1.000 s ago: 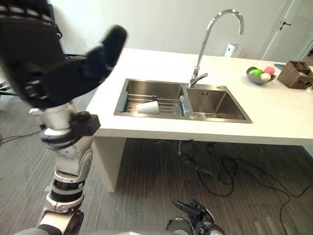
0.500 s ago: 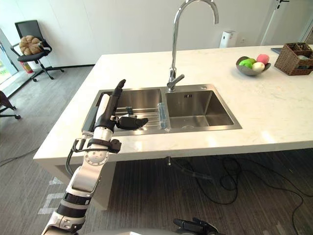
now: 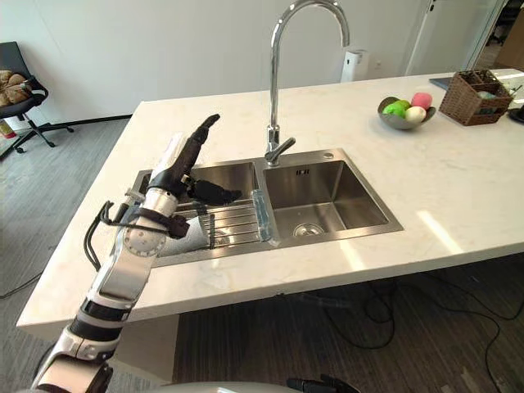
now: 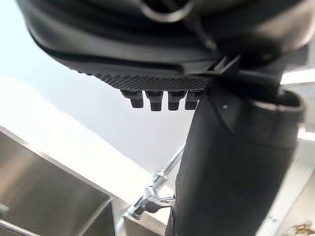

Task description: Walk over to the sink, pick up the cup, carry it to the dishwasher, place the cup inside the dishwasher, then close the dishwasher door

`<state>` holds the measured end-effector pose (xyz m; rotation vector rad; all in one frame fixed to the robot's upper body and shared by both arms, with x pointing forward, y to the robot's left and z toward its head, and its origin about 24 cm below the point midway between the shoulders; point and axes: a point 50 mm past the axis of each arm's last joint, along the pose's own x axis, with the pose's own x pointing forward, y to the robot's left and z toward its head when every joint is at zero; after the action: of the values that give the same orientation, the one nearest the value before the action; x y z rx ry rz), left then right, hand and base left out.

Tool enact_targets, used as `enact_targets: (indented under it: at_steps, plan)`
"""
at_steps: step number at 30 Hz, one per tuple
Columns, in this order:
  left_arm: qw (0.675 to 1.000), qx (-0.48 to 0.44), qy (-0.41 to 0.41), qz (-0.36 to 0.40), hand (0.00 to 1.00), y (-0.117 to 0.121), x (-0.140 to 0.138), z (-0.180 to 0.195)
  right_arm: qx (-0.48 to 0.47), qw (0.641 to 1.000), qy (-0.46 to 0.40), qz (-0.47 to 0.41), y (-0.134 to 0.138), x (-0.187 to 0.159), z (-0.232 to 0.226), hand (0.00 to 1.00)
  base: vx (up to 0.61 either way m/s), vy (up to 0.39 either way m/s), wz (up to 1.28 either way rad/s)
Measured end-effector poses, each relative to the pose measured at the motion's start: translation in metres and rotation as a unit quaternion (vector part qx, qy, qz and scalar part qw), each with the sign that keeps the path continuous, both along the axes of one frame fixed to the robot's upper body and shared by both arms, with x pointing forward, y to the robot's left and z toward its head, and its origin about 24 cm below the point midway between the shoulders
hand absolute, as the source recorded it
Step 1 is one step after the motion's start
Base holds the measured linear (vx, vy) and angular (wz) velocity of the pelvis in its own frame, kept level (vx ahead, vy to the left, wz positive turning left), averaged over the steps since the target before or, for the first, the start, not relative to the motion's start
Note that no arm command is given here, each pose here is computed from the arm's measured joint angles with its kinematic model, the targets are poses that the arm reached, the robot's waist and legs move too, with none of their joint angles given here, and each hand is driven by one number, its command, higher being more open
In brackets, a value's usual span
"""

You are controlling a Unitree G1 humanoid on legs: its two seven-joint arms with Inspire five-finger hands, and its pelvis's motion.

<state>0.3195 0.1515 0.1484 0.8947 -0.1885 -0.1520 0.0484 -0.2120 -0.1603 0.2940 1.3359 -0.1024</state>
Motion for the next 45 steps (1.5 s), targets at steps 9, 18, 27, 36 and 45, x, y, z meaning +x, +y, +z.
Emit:
enact_targets:
  at_steps: [9,18,27,36,45]
  plan:
    - [0.984,0.096,0.15,0.027,1.0,0.036,0.023,-0.03,0.006,1.0,0.009,-0.007,0.0,-0.002,0.0,1.0,-0.01,-0.005,0.03]
    - [0.965,0.127,0.218,0.071,1.0,0.072,0.025,-0.049,0.01,1.0,0.013,-0.014,0.0,-0.002,-0.002,1.0,0.0,0.006,-0.01]
    - [0.954,0.137,0.257,0.068,1.0,0.08,0.023,-0.062,0.014,0.999,0.014,-0.026,0.0,-0.004,-0.002,1.0,0.0,0.006,-0.08]
    - [0.941,0.117,0.314,0.055,1.0,0.086,0.02,-0.074,0.016,0.999,0.014,-0.029,0.0,-0.004,-0.002,1.0,0.0,0.002,-0.05]
    - [0.94,0.104,0.317,0.064,1.0,0.099,0.018,-0.068,0.016,0.999,0.014,-0.029,0.0,-0.005,-0.003,1.0,0.0,0.0,-0.01]
